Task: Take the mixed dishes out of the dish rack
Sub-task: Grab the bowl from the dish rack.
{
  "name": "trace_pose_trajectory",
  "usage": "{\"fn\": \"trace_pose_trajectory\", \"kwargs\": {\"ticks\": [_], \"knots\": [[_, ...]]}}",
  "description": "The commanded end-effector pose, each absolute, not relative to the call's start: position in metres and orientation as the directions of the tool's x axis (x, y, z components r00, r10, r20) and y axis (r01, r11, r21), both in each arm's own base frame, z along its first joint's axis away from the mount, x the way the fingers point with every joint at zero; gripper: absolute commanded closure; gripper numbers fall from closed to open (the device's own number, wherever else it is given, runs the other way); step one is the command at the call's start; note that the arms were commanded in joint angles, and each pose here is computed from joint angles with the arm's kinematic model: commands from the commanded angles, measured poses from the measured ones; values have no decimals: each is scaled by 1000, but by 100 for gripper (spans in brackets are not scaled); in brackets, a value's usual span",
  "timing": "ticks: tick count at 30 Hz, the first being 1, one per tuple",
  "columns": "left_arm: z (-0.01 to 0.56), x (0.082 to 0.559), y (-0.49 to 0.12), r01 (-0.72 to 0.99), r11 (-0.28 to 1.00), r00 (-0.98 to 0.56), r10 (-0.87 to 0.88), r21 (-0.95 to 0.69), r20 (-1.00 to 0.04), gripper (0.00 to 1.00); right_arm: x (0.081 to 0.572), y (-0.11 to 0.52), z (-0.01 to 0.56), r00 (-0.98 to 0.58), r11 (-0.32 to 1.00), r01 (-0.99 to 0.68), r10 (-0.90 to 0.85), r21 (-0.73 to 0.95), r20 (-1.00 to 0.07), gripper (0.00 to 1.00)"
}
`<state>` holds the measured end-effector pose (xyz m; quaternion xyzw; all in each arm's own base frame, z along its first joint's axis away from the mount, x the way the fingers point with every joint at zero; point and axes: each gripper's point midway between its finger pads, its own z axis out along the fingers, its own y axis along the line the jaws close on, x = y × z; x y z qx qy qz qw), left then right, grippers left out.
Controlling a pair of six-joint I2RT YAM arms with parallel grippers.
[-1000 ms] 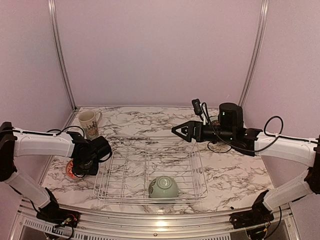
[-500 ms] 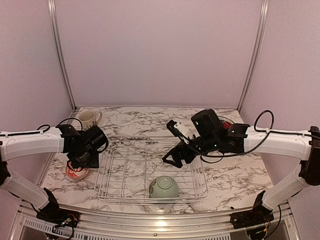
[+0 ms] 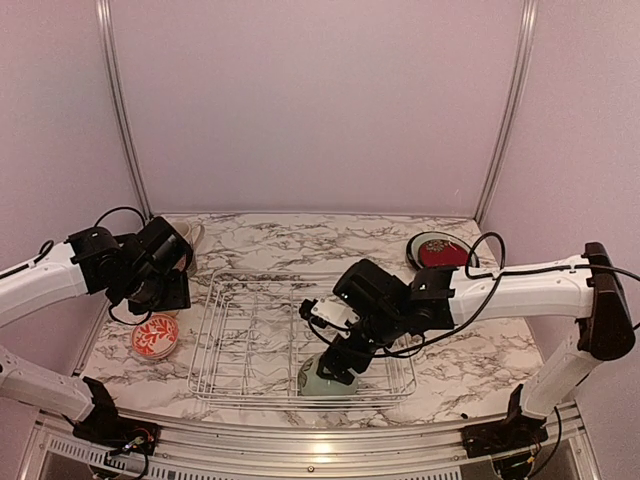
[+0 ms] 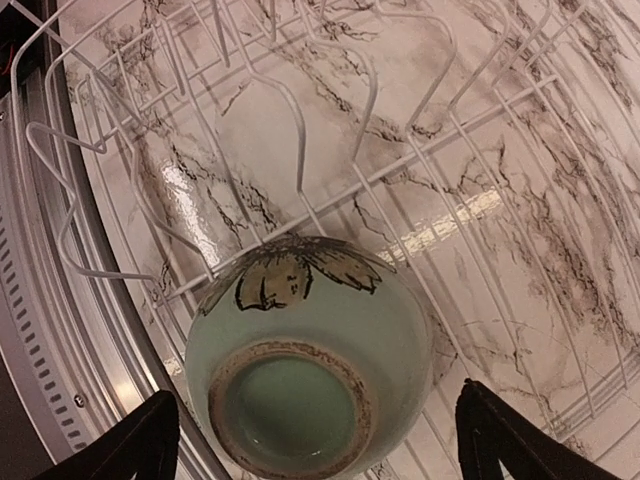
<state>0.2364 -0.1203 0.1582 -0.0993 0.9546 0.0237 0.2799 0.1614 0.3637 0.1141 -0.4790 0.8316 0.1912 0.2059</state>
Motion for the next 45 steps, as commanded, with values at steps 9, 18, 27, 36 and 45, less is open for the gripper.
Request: {"fn": "trace_pose_trajectory", "kwargs": {"ticks": [9,18,27,36,45], "knots": [[239,251,-137,-88,976,-705,-202,-198,-680,25,152,369,114,-413,436,-897,-759,78,-504,17],[265,256,-162,30,946,-669,-221,-323,-709,16,154,370,108,-421,447,-892,-761,71,-495,25],[263,258,-167,40,943,-674,-220,-332,-705,15,153,375,107,-407,442,-896,-767,51,-497,32],[262,259,-167,35,942,-673,-224,-332,-705,14,153,375,110,-402,442,-896,-762,46,-508,51],[260,259,-170,40,940,-679,-223,-339,-700,14,162,376,135,-394,470,-882,-712,22,-582,66]]}}
